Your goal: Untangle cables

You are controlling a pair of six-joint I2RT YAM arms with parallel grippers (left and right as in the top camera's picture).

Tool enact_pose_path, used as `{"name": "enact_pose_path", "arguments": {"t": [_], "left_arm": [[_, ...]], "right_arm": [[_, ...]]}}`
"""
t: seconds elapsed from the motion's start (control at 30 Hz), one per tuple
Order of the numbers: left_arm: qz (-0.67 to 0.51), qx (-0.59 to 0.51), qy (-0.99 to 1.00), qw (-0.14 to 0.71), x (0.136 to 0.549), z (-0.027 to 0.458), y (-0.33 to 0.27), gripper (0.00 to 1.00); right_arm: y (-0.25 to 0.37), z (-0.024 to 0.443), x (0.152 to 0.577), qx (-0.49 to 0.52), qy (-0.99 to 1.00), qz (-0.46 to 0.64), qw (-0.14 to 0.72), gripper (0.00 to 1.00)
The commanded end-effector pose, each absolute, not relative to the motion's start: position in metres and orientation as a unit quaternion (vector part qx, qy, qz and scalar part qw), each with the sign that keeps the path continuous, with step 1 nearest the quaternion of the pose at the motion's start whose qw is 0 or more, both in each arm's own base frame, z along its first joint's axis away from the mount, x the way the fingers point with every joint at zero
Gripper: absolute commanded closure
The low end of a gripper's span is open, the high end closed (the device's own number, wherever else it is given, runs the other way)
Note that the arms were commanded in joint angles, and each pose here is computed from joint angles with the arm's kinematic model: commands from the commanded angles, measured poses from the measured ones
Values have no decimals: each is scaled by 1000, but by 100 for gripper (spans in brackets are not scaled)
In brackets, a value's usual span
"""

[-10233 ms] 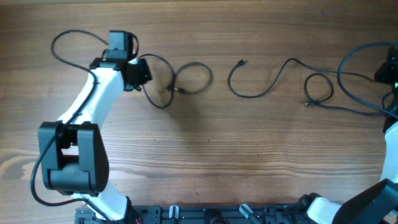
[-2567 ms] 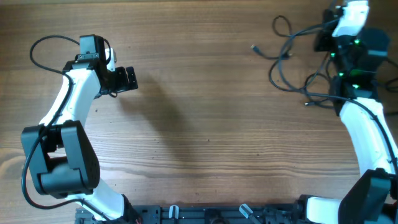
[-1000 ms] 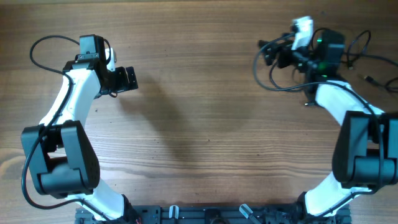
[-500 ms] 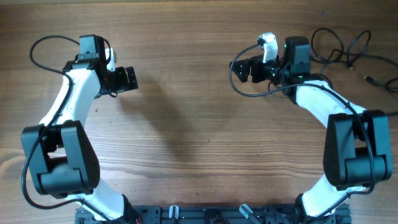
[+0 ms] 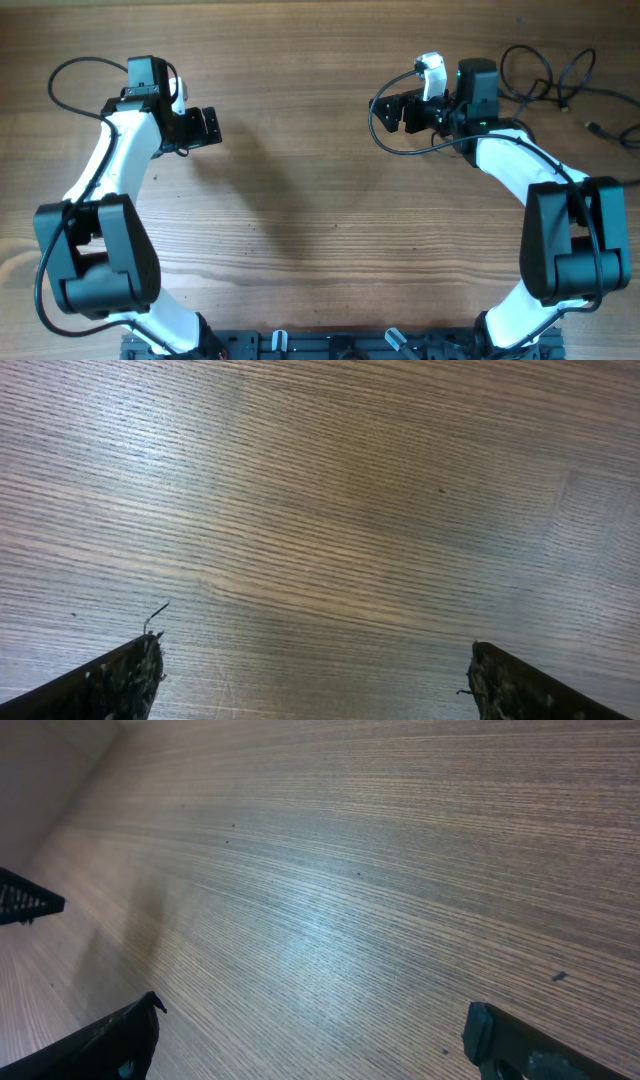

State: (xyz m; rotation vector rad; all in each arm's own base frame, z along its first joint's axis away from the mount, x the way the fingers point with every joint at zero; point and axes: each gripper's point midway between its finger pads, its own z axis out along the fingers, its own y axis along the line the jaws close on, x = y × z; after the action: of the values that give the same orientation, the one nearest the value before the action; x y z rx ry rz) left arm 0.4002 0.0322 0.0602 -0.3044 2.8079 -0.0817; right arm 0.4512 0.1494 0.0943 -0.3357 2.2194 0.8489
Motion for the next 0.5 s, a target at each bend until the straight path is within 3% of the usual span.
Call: {"name": "enact_pose_path", "arguments": {"t": [0.0,0.23,0.47], "left_arm": [[-35,-90,973,209,404,100,27,0],[-57,-20,932,357,389,220,-24,0],[-106,77,893,431,351,285,-98,0]], "right_arm": [[152,91,452,-129,862,336,356,0],[152,91,452,-129,862,336,357,0],[152,91,452,-130,862,336,357,0]]}}
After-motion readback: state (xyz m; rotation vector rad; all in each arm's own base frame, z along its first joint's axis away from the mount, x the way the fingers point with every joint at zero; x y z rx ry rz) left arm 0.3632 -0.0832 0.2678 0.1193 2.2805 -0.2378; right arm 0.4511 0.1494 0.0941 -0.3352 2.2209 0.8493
